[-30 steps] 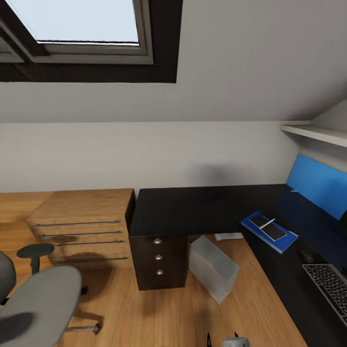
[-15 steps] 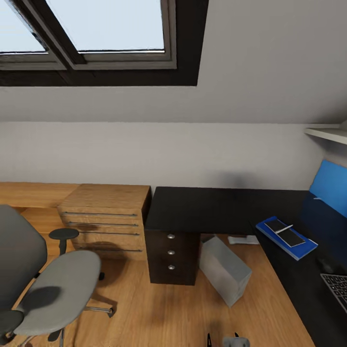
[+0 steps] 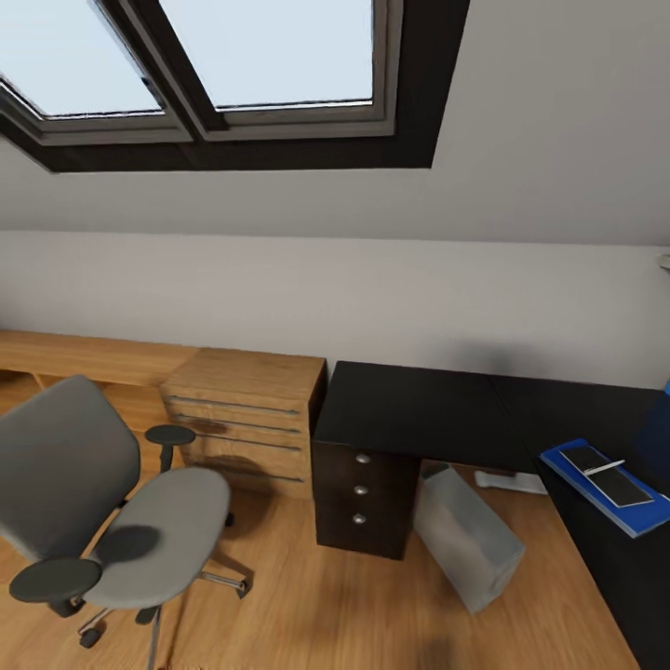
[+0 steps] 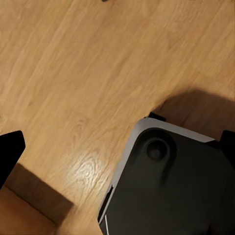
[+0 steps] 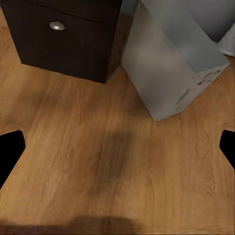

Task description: In the bedroom, organize the workspace by keeping the computer under the desk, ensuring the monitor is on the desk, placing the keyboard on the desk next to the monitor, placing the mouse on the desk next to the keyboard, moving the folder from the swivel chair onto the desk next to the mouse, stacking the notebook on top of the folder with the pen on top of the notebook, and positioning the swivel chair next to the desk.

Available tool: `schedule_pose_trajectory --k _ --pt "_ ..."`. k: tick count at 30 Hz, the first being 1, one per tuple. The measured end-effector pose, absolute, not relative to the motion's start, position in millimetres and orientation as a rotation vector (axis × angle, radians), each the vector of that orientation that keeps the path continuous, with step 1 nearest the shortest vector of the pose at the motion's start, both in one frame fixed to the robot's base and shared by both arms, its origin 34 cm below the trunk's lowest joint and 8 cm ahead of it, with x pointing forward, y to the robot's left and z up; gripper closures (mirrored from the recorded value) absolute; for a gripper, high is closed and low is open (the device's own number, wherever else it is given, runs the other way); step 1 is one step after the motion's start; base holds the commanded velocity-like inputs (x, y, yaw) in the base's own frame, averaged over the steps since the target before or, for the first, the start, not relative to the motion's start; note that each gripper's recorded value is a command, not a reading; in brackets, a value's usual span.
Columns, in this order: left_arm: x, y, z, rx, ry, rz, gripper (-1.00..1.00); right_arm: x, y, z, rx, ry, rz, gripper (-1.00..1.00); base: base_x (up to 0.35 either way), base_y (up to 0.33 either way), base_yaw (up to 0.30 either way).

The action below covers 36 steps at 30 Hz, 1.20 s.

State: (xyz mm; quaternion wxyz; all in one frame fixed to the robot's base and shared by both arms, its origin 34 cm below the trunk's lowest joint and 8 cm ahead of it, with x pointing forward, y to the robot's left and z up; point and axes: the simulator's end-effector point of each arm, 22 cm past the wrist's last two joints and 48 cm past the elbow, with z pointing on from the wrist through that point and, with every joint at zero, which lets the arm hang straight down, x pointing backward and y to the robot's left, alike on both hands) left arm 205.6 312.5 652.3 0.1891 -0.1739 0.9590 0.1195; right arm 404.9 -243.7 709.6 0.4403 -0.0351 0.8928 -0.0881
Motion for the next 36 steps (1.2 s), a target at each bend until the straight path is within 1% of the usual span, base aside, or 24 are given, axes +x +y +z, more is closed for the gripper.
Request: schedule_pose_trajectory --k 6,12,36 --pt "205 313 652 -0.489 2.693 0.338 -1.00 374 -239 702 -0.190 2.230 -0.189 -1.00 0.000 0.000 0.274" --pt "204 316 653 -0.490 2.685 0.348 -1.00 369 -226 703 -0.276 2.216 -0.151 -1.00 0.000 0.000 0.278" --pt "207 324 658 -0.502 2.618 0.373 -1.00 368 -221 703 -0.293 2.213 -0.139 -1.00 0.000 0.000 0.290"
